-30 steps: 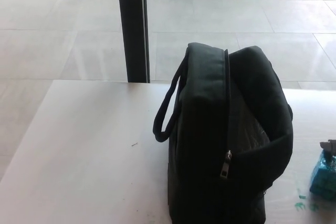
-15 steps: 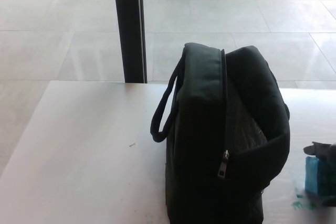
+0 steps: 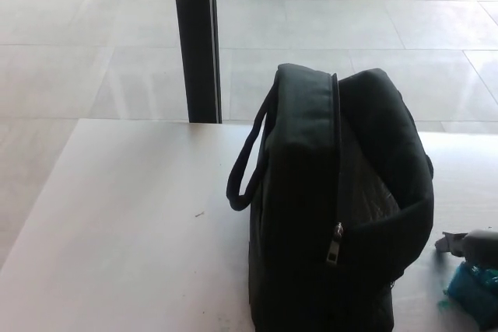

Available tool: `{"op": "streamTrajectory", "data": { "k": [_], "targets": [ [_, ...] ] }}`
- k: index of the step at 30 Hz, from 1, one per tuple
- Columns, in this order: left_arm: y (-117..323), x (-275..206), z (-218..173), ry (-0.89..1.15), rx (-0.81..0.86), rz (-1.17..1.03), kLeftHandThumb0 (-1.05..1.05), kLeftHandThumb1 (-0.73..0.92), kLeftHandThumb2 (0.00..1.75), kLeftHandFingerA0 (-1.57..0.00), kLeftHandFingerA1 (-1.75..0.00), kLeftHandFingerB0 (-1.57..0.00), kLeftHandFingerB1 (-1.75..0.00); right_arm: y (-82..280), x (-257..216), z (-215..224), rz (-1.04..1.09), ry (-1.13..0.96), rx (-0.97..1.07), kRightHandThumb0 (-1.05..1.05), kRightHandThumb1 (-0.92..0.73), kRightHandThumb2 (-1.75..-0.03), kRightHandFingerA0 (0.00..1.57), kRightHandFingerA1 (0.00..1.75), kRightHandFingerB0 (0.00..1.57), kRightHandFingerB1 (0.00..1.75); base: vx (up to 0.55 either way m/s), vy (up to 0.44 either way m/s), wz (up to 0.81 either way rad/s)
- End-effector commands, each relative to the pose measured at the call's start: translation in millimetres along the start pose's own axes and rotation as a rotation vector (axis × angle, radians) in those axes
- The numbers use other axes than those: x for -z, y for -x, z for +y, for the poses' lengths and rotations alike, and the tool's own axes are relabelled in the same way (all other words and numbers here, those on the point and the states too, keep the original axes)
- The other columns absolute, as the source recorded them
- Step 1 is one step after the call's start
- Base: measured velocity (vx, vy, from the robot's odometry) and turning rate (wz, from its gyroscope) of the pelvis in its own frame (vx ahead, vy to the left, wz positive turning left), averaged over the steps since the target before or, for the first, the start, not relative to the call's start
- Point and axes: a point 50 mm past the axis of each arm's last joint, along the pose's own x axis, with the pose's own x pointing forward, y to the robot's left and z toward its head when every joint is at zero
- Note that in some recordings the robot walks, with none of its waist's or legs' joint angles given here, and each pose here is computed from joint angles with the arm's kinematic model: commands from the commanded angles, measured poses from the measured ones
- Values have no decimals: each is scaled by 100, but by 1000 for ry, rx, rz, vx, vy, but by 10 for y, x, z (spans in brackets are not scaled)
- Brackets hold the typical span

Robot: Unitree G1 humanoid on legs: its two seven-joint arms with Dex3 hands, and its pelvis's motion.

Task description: The robot uses its right hand to pick up the cube kept on the middle of the desk and put it inside the bag next to it

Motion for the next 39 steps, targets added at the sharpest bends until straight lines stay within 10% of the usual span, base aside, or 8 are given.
{"op": "streamTrajectory", "data": {
  "k": [1, 6, 9, 13, 14, 15, 39],
  "targets": [
    [18, -36, 50, 14, -17, -14, -105, 52, 87, -35, -152, -17, -150, 31, 233, 258, 159, 256, 50, -32, -83, -65, 55, 110, 39, 37, 0, 0, 0],
    [16, -34, 46, 13, -16, -13, -105, 54, 87, -35, -150, -16, -149, 17, 286, 338, 149, 372, 160, -30, -78, -65, 72, 164, 75, 84, 0, 0, 0],
    [17, -42, 51, 24, -16, -14, -105, 53, 89, -36, -149, -17, -148, 15, 289, 347, 71, 397, 302, -29, -83, -70, 79, 160, 74, 80, 0, 0, 0],
    [13, -38, 48, 26, -19, -12, -105, 50, 87, -36, -151, -18, -149, 59, 276, 316, -46, 341, 457, -31, -84, -68, 86, 174, 69, 145, 0, 0, 0],
    [14, -38, 50, 28, -20, -11, -105, 51, 88, -37, -150, -19, -149, 78, 247, 289, -97, 318, 547, -39, -57, -95, 115, 138, 87, 120, 0, 0, 0],
    [16, -36, 50, 15, -18, -12, -105, 51, 86, -35, -150, -17, -150, 81, 237, 273, -114, 293, 572, -26, -72, -67, 84, 175, 68, 150, 0, 0, 0],
    [44, 0, 103, 5, -41, 7, -105, 49, 89, -36, -149, -22, -148, 585, 229, -691, -303, -316, 1083, -7, -50, -115, 83, 175, 70, 160, 0, 0, 0]
  ]
}}
